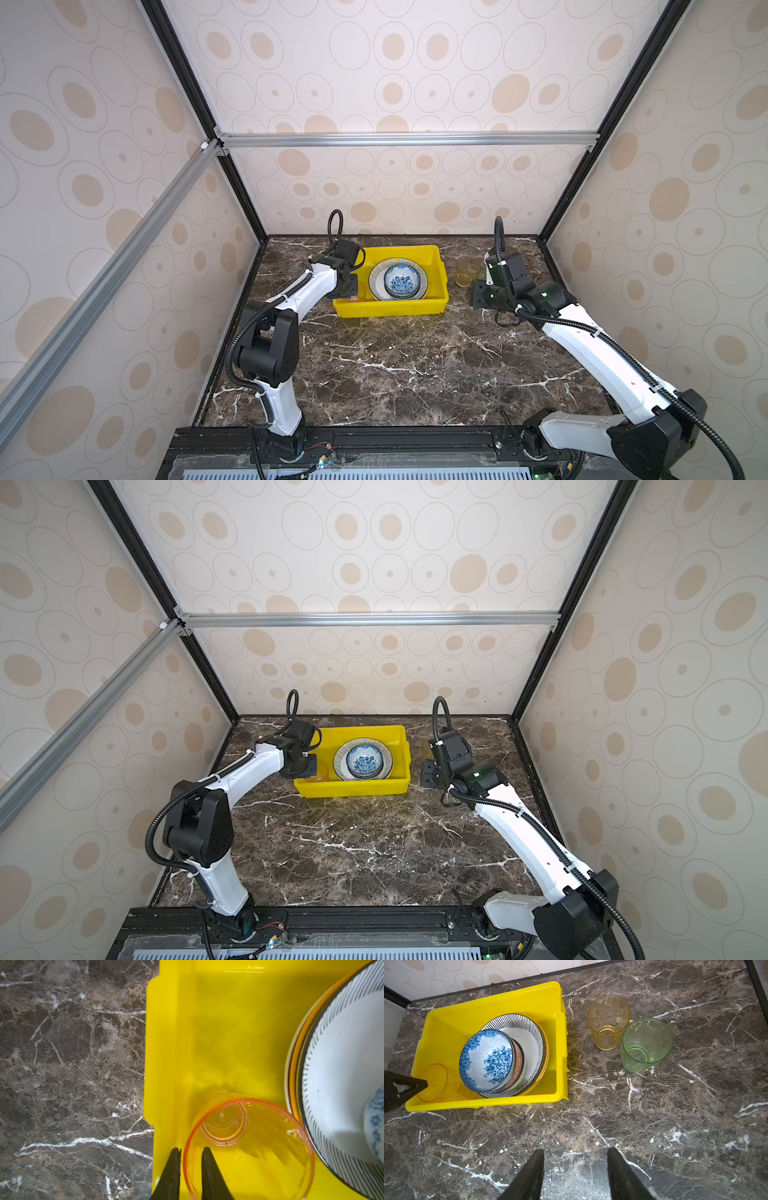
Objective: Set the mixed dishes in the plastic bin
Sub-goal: 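Set the pink cup in the bin beside the plate and open the left gripper, then raise the left gripper while the right gripper grasps the green glass cup, then lift the green cup toward the left gripper while the left gripper reaches for it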
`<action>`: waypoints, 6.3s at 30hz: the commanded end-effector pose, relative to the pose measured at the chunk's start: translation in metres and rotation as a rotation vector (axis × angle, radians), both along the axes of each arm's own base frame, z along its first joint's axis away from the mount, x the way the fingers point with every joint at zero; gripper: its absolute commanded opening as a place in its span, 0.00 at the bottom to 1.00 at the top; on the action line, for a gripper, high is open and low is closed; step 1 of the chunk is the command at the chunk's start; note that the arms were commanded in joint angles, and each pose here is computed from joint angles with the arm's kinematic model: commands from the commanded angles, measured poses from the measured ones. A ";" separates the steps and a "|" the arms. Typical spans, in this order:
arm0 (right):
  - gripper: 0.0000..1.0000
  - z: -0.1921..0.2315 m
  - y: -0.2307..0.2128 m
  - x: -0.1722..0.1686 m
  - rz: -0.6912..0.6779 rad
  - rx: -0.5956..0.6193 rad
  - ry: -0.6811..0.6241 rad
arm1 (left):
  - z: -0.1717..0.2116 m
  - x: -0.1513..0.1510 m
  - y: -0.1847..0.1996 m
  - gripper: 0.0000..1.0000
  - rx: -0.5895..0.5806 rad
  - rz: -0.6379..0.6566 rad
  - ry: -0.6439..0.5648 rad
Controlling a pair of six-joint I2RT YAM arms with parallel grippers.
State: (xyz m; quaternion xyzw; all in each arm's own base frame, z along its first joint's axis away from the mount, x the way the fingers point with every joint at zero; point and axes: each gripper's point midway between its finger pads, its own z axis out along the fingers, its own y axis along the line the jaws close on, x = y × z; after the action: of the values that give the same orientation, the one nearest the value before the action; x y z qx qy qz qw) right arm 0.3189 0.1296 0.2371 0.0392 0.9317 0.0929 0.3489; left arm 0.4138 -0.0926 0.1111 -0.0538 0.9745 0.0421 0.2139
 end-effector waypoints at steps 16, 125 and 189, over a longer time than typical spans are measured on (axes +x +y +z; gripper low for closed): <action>0.53 0.003 -0.011 -0.004 -0.018 -0.009 -0.006 | 0.048 0.000 -0.005 0.26 0.014 -0.007 -0.070; 0.00 -0.125 -0.128 0.109 -0.339 0.188 0.242 | 0.128 -0.019 -0.021 0.30 -0.043 -0.090 -0.256; 0.00 0.040 0.133 0.014 0.180 -0.011 -0.092 | 0.193 -0.110 -0.147 0.31 -0.439 -0.418 -0.400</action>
State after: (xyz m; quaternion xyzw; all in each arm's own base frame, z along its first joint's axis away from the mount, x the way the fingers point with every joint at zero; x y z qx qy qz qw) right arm 0.3283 0.2574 0.2640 -0.0516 0.9214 0.1218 0.3655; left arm 0.3034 -0.2311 0.2966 0.0905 0.8949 -0.2114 0.3825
